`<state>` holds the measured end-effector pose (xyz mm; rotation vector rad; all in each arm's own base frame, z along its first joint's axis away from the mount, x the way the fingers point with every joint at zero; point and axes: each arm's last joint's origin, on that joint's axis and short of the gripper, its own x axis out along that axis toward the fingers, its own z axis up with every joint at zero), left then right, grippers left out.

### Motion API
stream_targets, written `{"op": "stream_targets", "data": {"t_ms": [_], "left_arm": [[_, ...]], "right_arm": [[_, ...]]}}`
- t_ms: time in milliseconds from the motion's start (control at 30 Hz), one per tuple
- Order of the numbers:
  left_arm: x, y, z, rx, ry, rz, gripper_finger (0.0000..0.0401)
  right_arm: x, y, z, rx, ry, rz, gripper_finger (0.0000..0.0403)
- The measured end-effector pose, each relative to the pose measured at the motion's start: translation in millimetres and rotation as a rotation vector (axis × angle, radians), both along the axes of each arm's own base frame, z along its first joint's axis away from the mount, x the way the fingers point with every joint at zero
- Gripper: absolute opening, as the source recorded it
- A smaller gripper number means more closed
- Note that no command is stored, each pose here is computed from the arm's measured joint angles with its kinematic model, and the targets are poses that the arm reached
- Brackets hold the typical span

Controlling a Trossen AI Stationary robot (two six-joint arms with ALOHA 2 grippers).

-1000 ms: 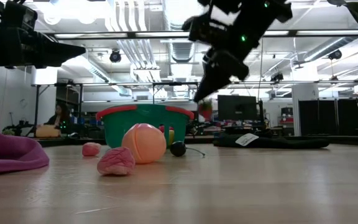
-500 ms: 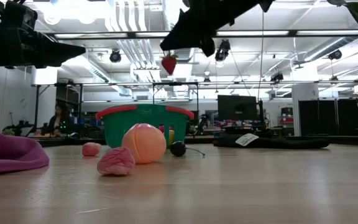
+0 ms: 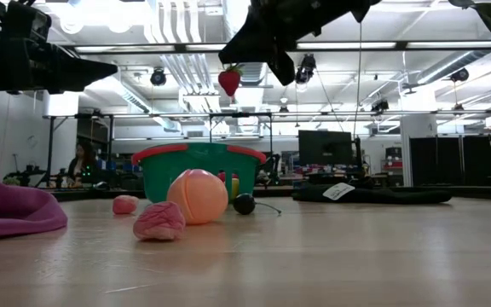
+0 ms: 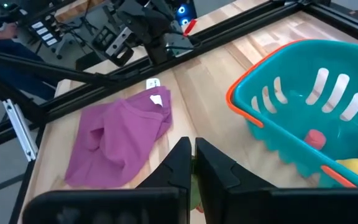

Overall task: Pick and placing Produce into tupperware
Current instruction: Put the red strawberry into the basket

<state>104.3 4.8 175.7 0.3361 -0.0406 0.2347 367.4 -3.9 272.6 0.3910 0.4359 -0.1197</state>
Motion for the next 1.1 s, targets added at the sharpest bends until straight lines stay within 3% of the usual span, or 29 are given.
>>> {"op": "stream_targets", "data": {"t_ms": [400,767,1100], "left_arm": [[0,0,0,0.0,-0.002,0.0,0.0002],[0,0,0,0.0,-0.001,0.0,0.0002],[0,0,0,0.007,-0.001,0.002,0.0002]], "right_arm": [[0,-1,0,-0.025,0.001,-0.001,0.0008],[0,-17,0,-0.169,0.004,-0.137,0.0008],[3,-50,4,-0.217,-0.07,-0.246,0.0008]]}}
